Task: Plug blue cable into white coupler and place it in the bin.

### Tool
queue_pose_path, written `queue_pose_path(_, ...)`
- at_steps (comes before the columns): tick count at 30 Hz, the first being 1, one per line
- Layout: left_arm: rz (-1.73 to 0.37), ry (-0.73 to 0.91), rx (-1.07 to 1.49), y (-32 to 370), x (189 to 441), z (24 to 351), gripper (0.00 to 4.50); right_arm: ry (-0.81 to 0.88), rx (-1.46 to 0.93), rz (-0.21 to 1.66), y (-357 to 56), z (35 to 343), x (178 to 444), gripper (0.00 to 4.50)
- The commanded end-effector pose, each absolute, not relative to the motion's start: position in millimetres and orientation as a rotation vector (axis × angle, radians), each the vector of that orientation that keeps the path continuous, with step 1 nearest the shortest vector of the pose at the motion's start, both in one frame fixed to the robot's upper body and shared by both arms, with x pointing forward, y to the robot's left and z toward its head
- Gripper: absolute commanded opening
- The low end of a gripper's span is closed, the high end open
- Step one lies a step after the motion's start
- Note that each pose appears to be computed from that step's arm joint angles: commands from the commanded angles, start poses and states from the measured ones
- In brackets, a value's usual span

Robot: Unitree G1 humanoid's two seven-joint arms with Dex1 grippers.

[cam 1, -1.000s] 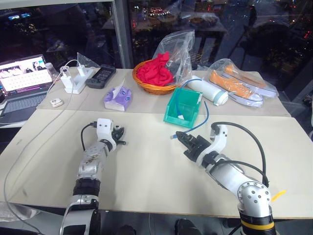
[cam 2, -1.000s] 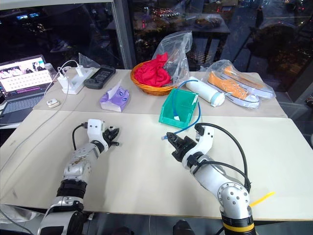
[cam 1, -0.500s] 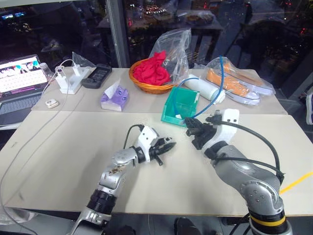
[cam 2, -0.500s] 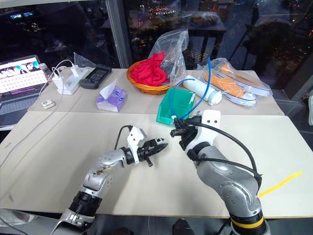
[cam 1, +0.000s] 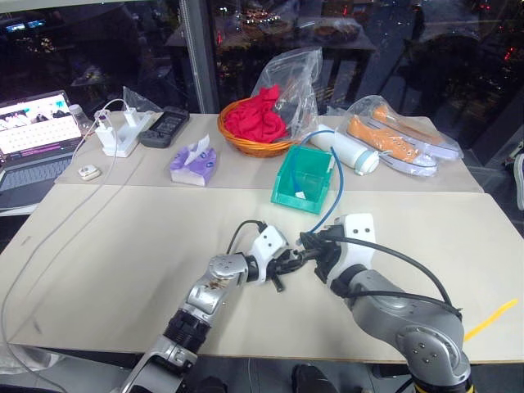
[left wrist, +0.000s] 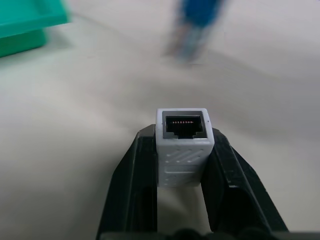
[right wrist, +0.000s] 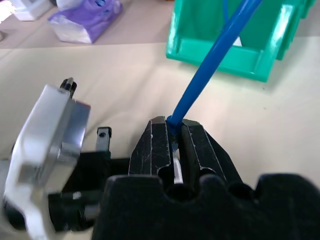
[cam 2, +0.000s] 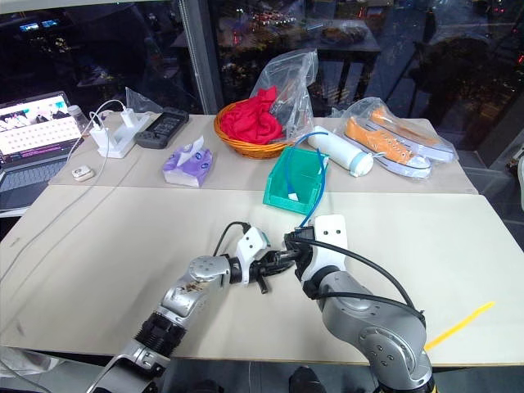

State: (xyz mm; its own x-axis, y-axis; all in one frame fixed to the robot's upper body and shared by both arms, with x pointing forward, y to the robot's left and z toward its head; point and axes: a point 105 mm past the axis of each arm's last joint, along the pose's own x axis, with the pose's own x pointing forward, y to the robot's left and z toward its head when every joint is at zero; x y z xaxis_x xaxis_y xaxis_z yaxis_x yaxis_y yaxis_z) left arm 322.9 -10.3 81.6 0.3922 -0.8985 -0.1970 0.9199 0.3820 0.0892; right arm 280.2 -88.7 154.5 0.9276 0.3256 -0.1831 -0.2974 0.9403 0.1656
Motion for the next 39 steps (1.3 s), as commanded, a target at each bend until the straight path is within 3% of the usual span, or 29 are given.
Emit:
queue_pose_path(1,-1.179,0.061,0.247,-19,321,88,0.68,0.181,0.142,0.282,-95,161,279,0.0)
queue_pose_path(12,-1.124,-0.033,0.144,-13,314,75,0.68,0.126,0.074,0.234,-108,168,273,0.0)
queue_pose_path(21,-1.159,-0.027,0.159,-18,307,64,0.68,0.049,0.044,0.392,-91,182,262,0.0)
queue_pose_path(39,-1.192,-0.01,0.168,-21,301,60,0.68,0.153,-0.12,0.43,-88,155,260,0.0)
